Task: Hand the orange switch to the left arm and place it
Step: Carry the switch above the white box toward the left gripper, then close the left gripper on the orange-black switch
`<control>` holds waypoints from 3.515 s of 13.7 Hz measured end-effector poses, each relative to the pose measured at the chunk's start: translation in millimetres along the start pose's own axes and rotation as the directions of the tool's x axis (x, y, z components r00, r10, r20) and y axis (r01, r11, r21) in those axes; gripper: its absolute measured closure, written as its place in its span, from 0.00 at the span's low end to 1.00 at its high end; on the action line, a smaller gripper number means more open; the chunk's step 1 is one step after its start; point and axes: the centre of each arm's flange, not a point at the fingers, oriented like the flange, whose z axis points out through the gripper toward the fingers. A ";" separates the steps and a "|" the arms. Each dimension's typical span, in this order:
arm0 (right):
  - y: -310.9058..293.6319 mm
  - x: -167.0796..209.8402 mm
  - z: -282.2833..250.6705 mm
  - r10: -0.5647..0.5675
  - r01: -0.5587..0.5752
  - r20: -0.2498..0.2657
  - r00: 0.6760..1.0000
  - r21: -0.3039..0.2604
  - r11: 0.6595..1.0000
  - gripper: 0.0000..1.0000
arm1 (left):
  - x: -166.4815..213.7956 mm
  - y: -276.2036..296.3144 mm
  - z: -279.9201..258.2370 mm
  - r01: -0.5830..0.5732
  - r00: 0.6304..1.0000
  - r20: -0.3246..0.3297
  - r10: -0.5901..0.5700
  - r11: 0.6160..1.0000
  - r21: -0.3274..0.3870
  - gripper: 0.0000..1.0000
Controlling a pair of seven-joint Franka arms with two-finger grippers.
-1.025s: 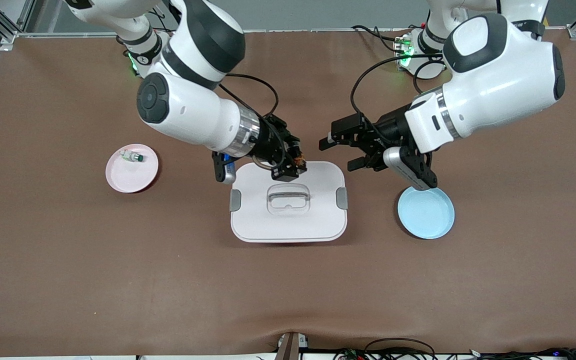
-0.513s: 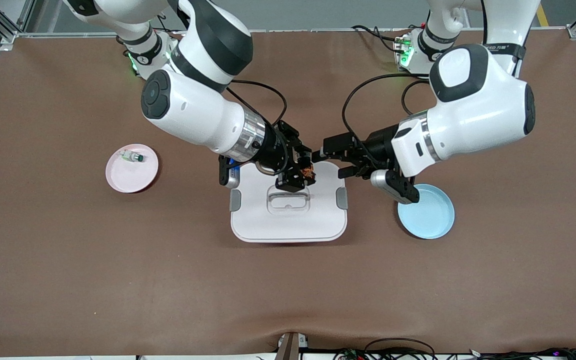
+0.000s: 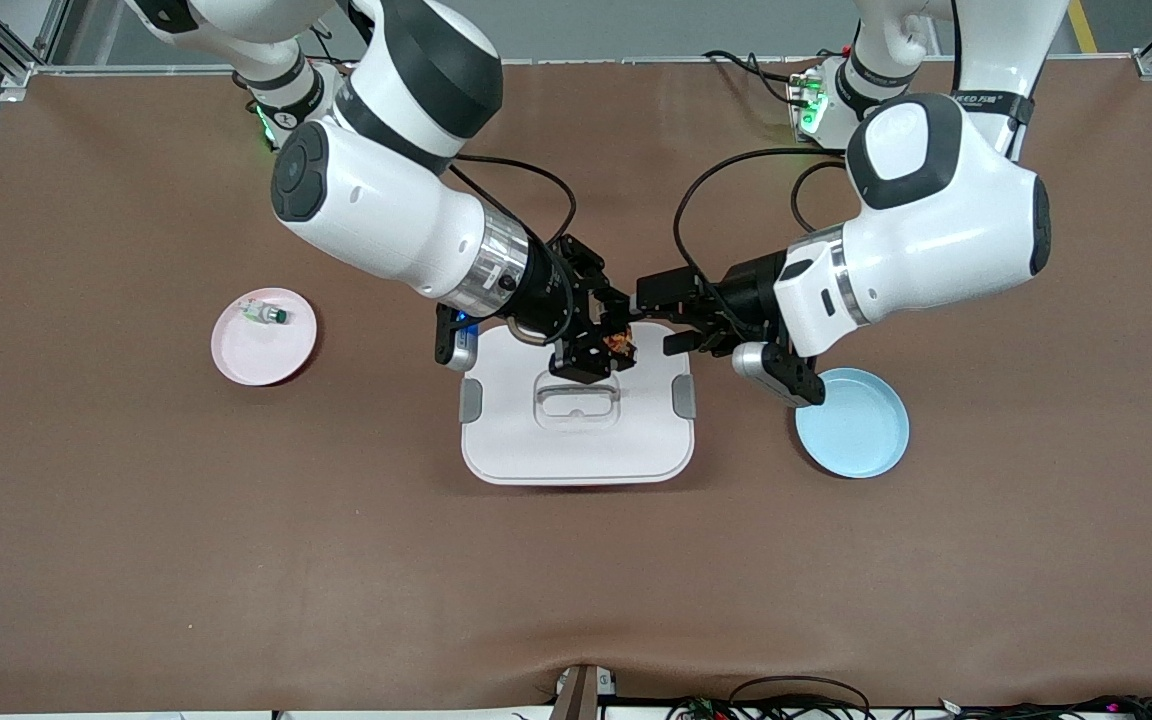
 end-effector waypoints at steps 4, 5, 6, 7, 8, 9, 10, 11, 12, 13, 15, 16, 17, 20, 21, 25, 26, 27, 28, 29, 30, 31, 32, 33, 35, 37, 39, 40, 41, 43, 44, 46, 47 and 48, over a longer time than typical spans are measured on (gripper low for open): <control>1.2 -7.6 -3.6 0.000 0.000 0.020 1.000 0.014 1.000 0.27 | 2.0 -1.3 1.9 0.002 1.000 -0.022 -0.002 1.000 0.001 0.00; 1.6 -8.5 -3.4 -0.001 0.000 0.023 1.000 0.015 1.000 0.27 | 3.1 -1.4 1.1 0.003 1.000 -0.031 -0.003 1.000 0.001 0.00; 1.7 -9.4 -3.2 -0.001 0.000 0.027 1.000 0.018 1.000 0.27 | 4.0 -1.5 0.4 0.003 0.999 -0.040 -0.003 1.000 0.001 0.00; 1.8 -10.0 -3.1 -0.001 0.000 0.029 1.000 0.020 1.000 0.27 | 4.8 -1.7 -0.1 0.003 0.999 -0.047 -0.003 1.000 0.000 0.00; 1.9 -10.9 -3.1 -0.001 0.000 0.032 0.999 0.023 1.000 0.27 | 5.6 -1.8 -0.5 0.004 0.999 -0.054 -0.004 1.000 0.000 0.00; 2.0 -12.2 -3.1 0.002 -0.003 0.038 0.999 0.028 1.000 0.27 | 6.3 -1.8 -1.1 0.006 0.998 -0.060 -0.007 1.000 -0.004 0.00; 1.9 -13.6 -3.3 0.010 -0.012 0.045 0.999 0.035 0.999 0.27 | 6.9 -1.5 -1.5 0.011 0.998 -0.066 -0.012 1.000 -0.012 0.00; 1.9 -15.1 -3.6 0.014 -0.016 0.051 0.999 0.042 0.999 0.27 | 7.1 -1.8 -0.9 0.015 0.998 -0.067 -0.016 1.000 -0.016 0.00; 2.0 -16.7 -3.7 0.016 -0.019 0.058 0.998 0.049 0.999 0.27 | 6.8 -2.5 1.8 0.017 0.998 -0.063 -0.018 1.000 -0.017 0.00; 2.0 -18.1 -3.9 0.017 -0.021 0.063 0.998 0.055 0.998 0.27 | 6.1 -2.8 5.8 0.018 0.998 -0.058 -0.018 1.000 -0.016 0.00; 2.2 -19.5 -4.1 0.020 -0.024 0.068 0.997 0.061 0.998 0.27 | 5.3 -3.2 11.5 0.018 0.998 -0.053 -0.019 1.000 -0.015 0.00; 2.0 -19.7 -4.3 0.020 -0.025 0.070 0.997 0.063 0.998 0.27 | 5.4 -3.3 12.0 0.018 0.998 -0.053 -0.019 1.000 -0.015 0.00; 1.9 -19.8 -4.4 0.020 -0.025 0.070 0.997 0.064 0.998 0.27 | 5.6 -3.4 11.7 0.018 0.998 -0.054 -0.019 1.000 -0.015 0.00; 0.9 -20.0 -5.0 0.020 -0.026 0.075 0.997 0.073 0.997 0.27 | 7.4 -4.4 8.3 0.019 0.998 -0.060 -0.019 1.000 -0.016 0.00; 0.1 -19.3 -4.0 0.021 -0.027 0.076 0.997 0.077 0.997 0.27 | 8.2 -4.6 6.2 0.019 0.998 -0.063 -0.020 1.000 -0.017 0.00; -4.8 -12.2 7.0 0.031 -0.038 0.075 0.997 0.085 0.996 0.27 | 9.7 -3.9 -1.7 0.017 0.997 -0.070 -0.019 1.000 -0.019 0.00; -5.7 -11.1 9.0 0.033 -0.039 0.075 0.997 0.088 0.995 0.27 | 9.6 -3.7 -2.2 0.015 0.997 -0.070 -0.016 1.000 -0.019 0.00; -5.6 -11.2 10.1 0.033 -0.039 0.076 0.997 0.089 0.995 0.27 | 9.5 -3.7 -2.0 0.006 0.998 -0.069 -0.007 1.000 -0.018 0.00; -5.2 -12.1 10.4 0.031 -0.038 0.077 0.997 0.091 0.995 0.27 | 9.4 -3.9 -1.8 -0.006 0.998 -0.068 0.005 1.000 -0.017 0.00; -4.7 -13.2 10.6 0.030 -0.037 0.079 0.996 0.093 0.995 0.27 | 9.2 -4.2 -1.5 -0.012 0.998 -0.067 0.011 1.000 -0.016 0.00; -4.3 -14.1 10.6 0.029 -0.036 0.080 0.996 0.095 0.995 0.27 | 9.2 -4.6 -1.2 -0.016 0.998 -0.067 0.015 1.000 -0.016 0.02; -4.2 -14.9 10.4 0.027 -0.036 0.083 0.996 0.098 0.995 0.27 | 9.2 -4.8 -1.0 -0.018 0.998 -0.066 0.017 1.000 -0.015 0.05; -3.8 -16.0 10.4 0.026 -0.034 0.085 0.996 0.101 0.994 0.27 | 9.2 -4.8 -0.9 -0.023 0.998 -0.066 0.022 1.000 -0.015 0.17; -3.2 -17.2 10.5 0.024 -0.033 0.087 0.996 0.103 0.994 0.27 | 9.1 -4.8 -0.9 -0.034 0.997 -0.066 0.033 0.999 -0.014 0.27; -2.8 -18.7 10.2 0.022 -0.032 0.091 0.996 0.107 0.994 0.27 | 9.2 -4.9 -0.9 -0.047 0.997 -0.066 0.046 0.999 -0.013 0.34; -3.0 -17.5 13.6 0.024 -0.033 0.089 0.996 0.105 0.994 0.27 | 8.7 -1.8 -1.4 -0.067 0.996 -0.067 0.066 0.998 -0.015 0.57; -3.4 -17.1 16.0 0.024 -0.034 0.090 0.996 0.107 0.994 0.27 | 9.1 -2.2 -1.8 -0.078 0.995 -0.068 0.077 0.997 -0.014 0.66; -3.5 -17.3 16.1 0.024 -0.034 0.091 0.996 0.109 0.993 0.27 | 9.3 -2.4 -2.0 -0.083 0.994 -0.068 0.082 0.996 -0.014 0.66; -3.5 -17.3 16.2 0.024 -0.034 0.091 0.996 0.109 0.993 0.27 | 9.3 -2.5 -2.1 -0.085 0.994 -0.069 0.084 0.996 -0.014 0.66; -3.5 -17.4 16.2 0.024 -0.034 0.092 0.996 0.110 0.993 0.27 | 9.4 -2.6 -2.2 -0.086 0.994 -0.069 0.084 0.996 -0.014 0.66; -3.5 -17.4 16.3 0.024 -0.034 0.092 0.996 0.109 0.993 0.27 | 9.4 -2.6 -2.2 -0.086 0.994 -0.069 0.084 0.996 -0.014 0.66; -3.5 -17.6 15.9 0.024 -0.034 0.092 0.995 0.110 0.993 0.21 | 9.4 -2.9 -2.1 -0.095 0.993 -0.069 0.093 0.995 -0.013 0.66; -3.8 -18.1 14.8 0.023 -0.033 0.093 0.995 0.112 0.993 0.11 | 9.5 -3.8 -2.0 -0.102 0.993 -0.068 0.101 0.995 -0.011 0.66; -4.0 -18.6 13.9 0.022 -0.032 0.094 0.995 0.113 0.993 0.02 | 9.7 -4.4 -2.3 -0.104 0.992 -0.069 0.103 0.994 -0.011 0.66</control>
